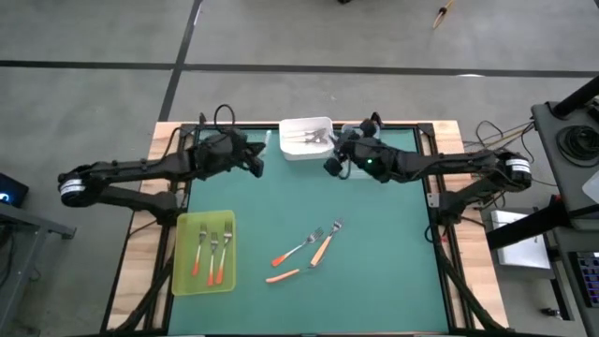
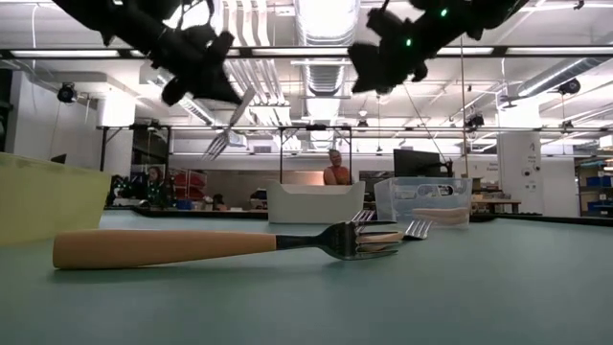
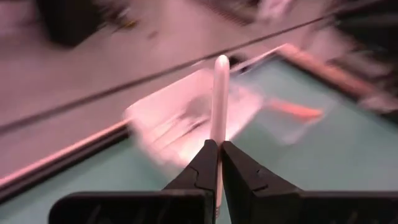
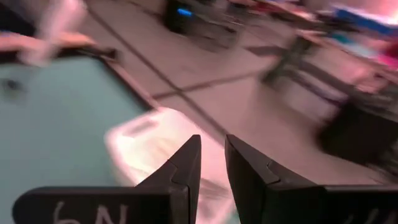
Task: Sort silverware by color (type)
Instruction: Put the white fork into the white bin
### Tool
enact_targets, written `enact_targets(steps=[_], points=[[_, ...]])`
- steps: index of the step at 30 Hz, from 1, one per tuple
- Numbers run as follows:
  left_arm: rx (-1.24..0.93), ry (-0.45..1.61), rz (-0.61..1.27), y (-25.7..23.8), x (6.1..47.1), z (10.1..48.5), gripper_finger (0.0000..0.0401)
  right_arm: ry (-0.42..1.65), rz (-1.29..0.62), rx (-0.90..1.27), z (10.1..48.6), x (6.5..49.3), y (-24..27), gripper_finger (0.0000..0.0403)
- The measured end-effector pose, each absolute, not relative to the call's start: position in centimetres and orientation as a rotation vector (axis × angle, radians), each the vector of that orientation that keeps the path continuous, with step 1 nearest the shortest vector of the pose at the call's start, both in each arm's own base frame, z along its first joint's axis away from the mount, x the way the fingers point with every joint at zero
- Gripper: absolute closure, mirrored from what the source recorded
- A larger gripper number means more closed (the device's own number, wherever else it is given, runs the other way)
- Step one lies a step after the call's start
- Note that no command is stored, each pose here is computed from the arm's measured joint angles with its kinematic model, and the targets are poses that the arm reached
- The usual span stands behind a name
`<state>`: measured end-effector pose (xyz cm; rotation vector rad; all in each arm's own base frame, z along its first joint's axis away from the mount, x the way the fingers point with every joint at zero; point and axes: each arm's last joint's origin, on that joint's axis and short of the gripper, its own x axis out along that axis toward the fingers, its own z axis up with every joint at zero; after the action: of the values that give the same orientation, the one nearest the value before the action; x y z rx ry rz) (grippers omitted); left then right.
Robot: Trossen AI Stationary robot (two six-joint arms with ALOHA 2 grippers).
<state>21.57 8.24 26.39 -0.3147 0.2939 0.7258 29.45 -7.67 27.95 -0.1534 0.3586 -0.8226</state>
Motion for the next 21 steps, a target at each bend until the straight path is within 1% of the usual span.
enact_targets(steps=[3,5,10,13,16,18,21], points=[[-0.289,0.181,0.571,7.2,22.6,27.6,0.0400,0.309,-0.675,-0.099,28.8,29.1,-7.2,0.0340],[-0.267,0.099,0.480,6.6,23.3,28.2,0.0400,0.285,-0.640,-0.056,29.1,28.9,-6.5,0.0340],[-0.199,-0.044,0.298,5.0,24.7,28.6,0.0401,0.224,-0.567,-0.061,30.1,27.7,-4.2,0.0340],[-0.175,-0.087,0.252,4.5,25.3,28.0,0.0401,0.183,-0.511,-0.093,29.9,27.1,-2.9,0.0340],[-0.163,-0.114,0.205,4.4,25.8,27.2,0.0401,0.133,-0.411,-0.100,28.8,26.8,-1.9,0.0339],[-0.158,-0.107,0.156,4.3,26.0,26.6,0.0401,0.109,-0.341,-0.095,28.1,26.7,-1.5,0.0339],[-0.141,-0.068,0.095,4.2,26.6,25.7,0.0401,0.083,-0.304,-0.091,27.6,26.6,-1.3,0.0339]])
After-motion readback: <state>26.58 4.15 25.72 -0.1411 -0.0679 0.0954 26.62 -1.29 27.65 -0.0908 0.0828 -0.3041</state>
